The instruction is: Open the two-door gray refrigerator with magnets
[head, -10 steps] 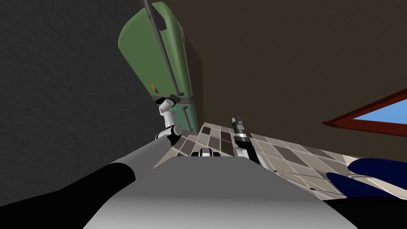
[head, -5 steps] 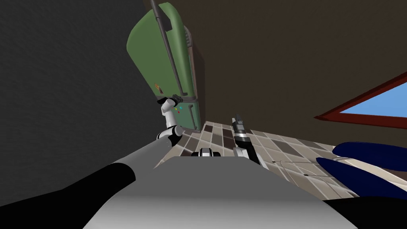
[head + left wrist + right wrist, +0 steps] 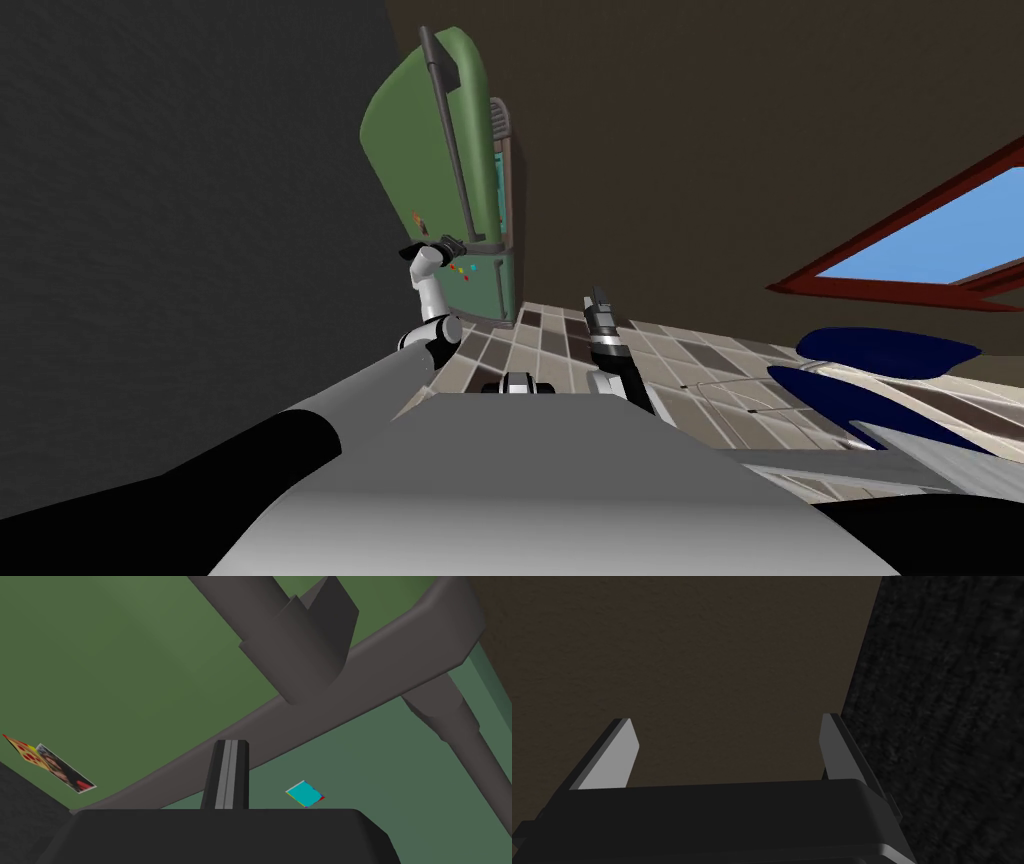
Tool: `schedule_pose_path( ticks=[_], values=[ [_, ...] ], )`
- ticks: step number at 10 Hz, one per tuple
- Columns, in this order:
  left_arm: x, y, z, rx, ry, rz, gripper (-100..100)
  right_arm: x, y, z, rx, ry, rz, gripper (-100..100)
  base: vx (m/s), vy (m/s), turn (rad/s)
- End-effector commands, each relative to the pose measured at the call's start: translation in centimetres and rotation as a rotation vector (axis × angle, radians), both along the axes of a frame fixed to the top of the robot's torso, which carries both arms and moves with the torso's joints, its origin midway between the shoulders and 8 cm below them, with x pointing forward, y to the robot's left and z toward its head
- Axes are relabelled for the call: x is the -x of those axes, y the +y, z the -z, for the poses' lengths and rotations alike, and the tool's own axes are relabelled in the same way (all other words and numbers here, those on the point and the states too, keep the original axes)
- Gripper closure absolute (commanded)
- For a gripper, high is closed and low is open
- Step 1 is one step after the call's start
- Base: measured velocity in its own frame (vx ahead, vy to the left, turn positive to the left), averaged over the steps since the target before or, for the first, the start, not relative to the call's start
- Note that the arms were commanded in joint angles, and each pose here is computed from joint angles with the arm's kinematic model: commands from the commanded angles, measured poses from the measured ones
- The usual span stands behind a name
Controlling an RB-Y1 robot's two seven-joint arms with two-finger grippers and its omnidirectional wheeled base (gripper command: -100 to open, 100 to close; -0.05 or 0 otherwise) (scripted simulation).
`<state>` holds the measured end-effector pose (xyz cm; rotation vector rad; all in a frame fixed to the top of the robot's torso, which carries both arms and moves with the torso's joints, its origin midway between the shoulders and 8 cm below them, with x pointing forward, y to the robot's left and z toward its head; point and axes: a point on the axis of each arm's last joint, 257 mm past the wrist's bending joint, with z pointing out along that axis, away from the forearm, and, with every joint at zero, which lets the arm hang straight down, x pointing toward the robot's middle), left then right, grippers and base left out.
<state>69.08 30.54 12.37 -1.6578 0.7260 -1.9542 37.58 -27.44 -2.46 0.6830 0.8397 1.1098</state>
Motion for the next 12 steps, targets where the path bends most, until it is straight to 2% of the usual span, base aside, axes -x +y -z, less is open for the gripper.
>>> schedule_pose_path(
  ticks=[1, 2, 4, 6, 7, 12],
  values=[
    [0.4, -2.9, -0.2, -0.003, 0.000, 0.080, 100, 0.0, 0.0, 0.0, 0.000, 0.000, 0.000, 0, -0.231, 0.376, -0.048],
    [0.4, -2.9, -0.2, -0.003, 0.000, 0.080, 100, 0.0, 0.0, 0.0, 0.000, 0.000, 0.000, 0, -0.173, 0.275, -0.037],
    [0.8, -5.8, -0.5, -0.007, -0.003, 0.155, 100, 0.0, 0.0, 0.0, 0.000, 0.000, 0.000, 0, -0.212, 0.303, -0.034],
    [0.7, -5.5, -0.6, -0.007, -0.004, 0.148, 100, 0.0, 0.0, 0.0, 0.000, 0.000, 0.000, 0, -0.137, 0.186, -0.026],
    [0.5, -4.8, -0.5, -0.004, 0.004, 0.129, -100, 0.0, 0.0, 0.0, 0.000, 0.000, 0.000, 0, 0.050, -0.105, 0.036],
    [0.0, -2.7, -0.6, 0.003, 0.018, 0.079, -100, 0.0, 0.0, 0.0, -0.001, 0.000, 0.000, 0, 0.089, -0.197, 0.037]
  ],
)
